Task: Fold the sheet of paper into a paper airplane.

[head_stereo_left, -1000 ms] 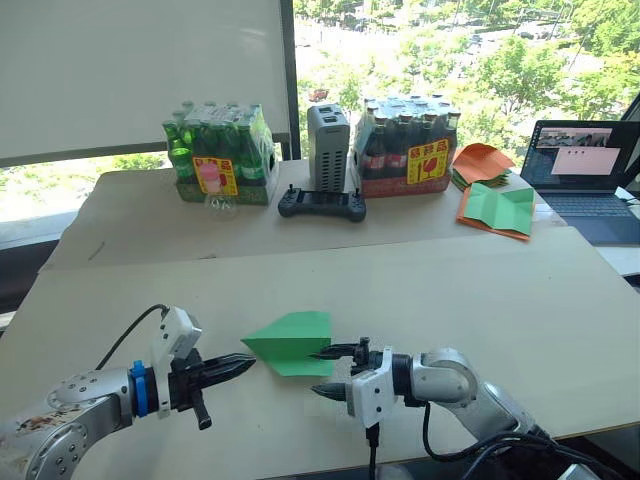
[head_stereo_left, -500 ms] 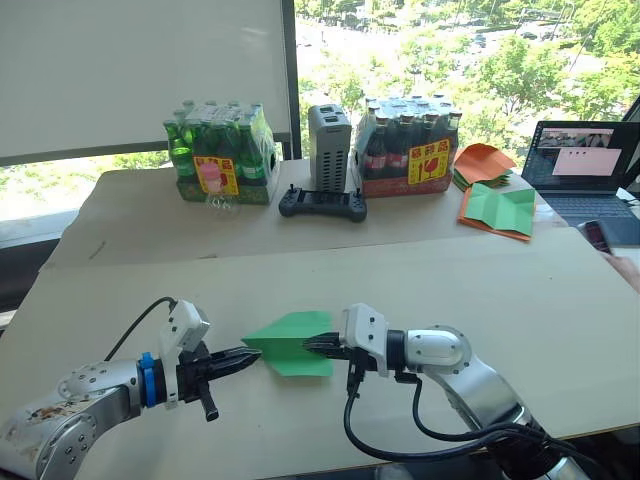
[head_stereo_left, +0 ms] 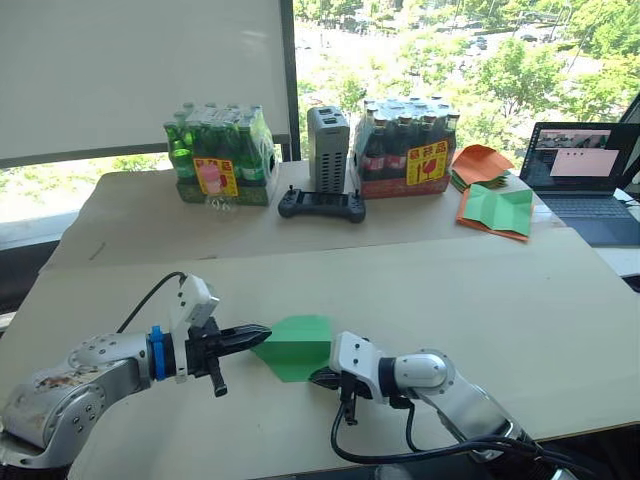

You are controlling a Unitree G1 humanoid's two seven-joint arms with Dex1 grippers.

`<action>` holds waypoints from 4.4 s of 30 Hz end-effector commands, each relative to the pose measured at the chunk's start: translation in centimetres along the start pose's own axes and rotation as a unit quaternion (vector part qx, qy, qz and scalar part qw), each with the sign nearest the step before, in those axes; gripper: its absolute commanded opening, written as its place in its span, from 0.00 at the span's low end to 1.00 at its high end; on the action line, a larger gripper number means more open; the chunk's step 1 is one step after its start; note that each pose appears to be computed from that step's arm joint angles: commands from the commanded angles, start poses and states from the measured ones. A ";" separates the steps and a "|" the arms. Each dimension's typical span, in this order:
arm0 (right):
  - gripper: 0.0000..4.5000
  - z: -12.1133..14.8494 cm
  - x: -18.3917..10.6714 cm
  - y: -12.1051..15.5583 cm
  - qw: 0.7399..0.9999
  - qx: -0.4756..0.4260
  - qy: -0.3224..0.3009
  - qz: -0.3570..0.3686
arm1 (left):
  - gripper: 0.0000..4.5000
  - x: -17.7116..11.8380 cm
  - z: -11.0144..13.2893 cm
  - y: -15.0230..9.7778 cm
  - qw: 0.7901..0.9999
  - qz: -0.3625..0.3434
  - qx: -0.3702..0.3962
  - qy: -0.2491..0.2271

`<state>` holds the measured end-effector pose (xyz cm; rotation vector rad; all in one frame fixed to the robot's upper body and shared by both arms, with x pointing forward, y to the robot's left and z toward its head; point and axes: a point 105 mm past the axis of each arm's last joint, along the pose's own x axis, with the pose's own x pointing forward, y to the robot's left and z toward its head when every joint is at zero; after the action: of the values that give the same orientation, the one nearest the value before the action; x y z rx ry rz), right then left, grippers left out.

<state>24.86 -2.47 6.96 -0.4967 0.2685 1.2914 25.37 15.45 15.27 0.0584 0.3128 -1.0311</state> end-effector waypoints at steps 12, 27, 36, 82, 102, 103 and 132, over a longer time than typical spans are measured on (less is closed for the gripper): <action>0.00 -1.8 0.7 0.3 0.997 0.062 0.050 -0.013 | 0.00 4.0 -0.9 4.1 0.993 -0.041 0.095 0.053; 0.00 -1.7 0.7 -0.4 0.997 0.054 0.052 -0.029 | 0.00 3.9 -2.8 2.1 0.992 -0.070 0.084 0.063; 0.00 -1.0 0.2 -0.6 0.997 0.047 0.044 -0.031 | 0.00 4.0 -3.7 1.2 0.992 -0.074 0.078 0.065; 0.66 2.4 -2.4 -6.2 0.973 0.212 -0.051 -0.076 | 0.00 4.1 -6.4 -3.0 0.989 -0.016 0.146 0.026; 0.66 1.5 -0.8 -4.7 0.968 0.246 -0.040 -0.033 | 0.00 3.4 -7.1 -2.9 0.988 -0.008 0.144 0.056; 0.66 1.5 -0.8 -4.7 0.968 0.247 -0.041 -0.031 | 0.00 3.4 -7.1 -2.9 0.988 -0.008 0.145 0.058; 0.03 2.2 -0.4 -4.5 0.969 0.238 -0.068 -0.009 | 0.00 3.2 -8.5 -2.7 0.986 -0.006 0.148 0.077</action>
<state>28.98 -2.78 9.11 -0.0029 0.4915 1.1637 22.84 12.92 6.69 0.3958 0.2969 -1.0757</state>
